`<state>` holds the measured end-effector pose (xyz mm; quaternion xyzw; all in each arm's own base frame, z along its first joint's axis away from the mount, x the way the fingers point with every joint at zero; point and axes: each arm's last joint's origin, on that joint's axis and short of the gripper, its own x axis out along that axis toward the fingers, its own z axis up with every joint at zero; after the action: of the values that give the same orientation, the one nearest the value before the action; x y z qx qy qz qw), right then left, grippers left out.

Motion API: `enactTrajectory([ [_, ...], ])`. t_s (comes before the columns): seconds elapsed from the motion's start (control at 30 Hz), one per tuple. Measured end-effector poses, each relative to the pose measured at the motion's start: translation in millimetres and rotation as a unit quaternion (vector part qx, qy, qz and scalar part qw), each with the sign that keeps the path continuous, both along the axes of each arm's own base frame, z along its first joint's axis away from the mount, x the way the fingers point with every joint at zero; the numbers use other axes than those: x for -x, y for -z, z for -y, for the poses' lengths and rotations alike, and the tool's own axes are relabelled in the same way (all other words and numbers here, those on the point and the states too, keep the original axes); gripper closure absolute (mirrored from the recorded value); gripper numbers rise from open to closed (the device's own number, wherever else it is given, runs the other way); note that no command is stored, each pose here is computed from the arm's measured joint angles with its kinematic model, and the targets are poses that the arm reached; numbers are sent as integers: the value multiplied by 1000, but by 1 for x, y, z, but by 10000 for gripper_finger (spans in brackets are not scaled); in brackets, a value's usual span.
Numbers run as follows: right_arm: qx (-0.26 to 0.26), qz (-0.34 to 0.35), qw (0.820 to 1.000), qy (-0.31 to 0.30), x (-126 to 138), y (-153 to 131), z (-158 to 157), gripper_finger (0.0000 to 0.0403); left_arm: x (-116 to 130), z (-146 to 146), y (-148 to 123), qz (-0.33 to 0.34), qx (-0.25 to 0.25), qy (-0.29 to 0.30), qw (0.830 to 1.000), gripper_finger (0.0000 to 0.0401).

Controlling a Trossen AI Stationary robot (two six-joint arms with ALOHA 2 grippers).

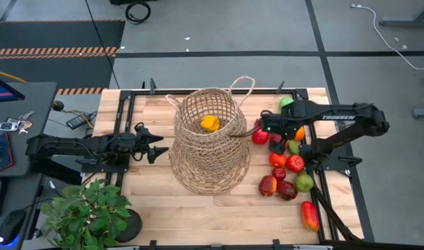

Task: Build produce basket
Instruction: Put the red apple into the brown basket

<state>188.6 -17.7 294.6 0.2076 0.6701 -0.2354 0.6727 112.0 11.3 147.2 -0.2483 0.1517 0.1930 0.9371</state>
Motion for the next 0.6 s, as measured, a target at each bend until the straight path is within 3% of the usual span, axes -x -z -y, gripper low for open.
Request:
enactTrajectory([
  [0.2, -25, -28, 999, 11, 3, 17, -12, 5, 0, 0, 0, 0, 0, 0, 1000, 44],
  [0.37, -39, -3, 999, 19, -2, 29, -16, 5, 0, 0, 0, 0, 0, 0, 1000, 44],
  [0.5, -58, 10, 997, 53, -5, 48, -17, 5, 0, 0, 0, 0, 0, 0, 1000, 44],
  [0.6, -58, -18, 994, 93, 2, 63, -18, 5, 0, 0, 0, 0, 0, 0, 1000, 44],
])
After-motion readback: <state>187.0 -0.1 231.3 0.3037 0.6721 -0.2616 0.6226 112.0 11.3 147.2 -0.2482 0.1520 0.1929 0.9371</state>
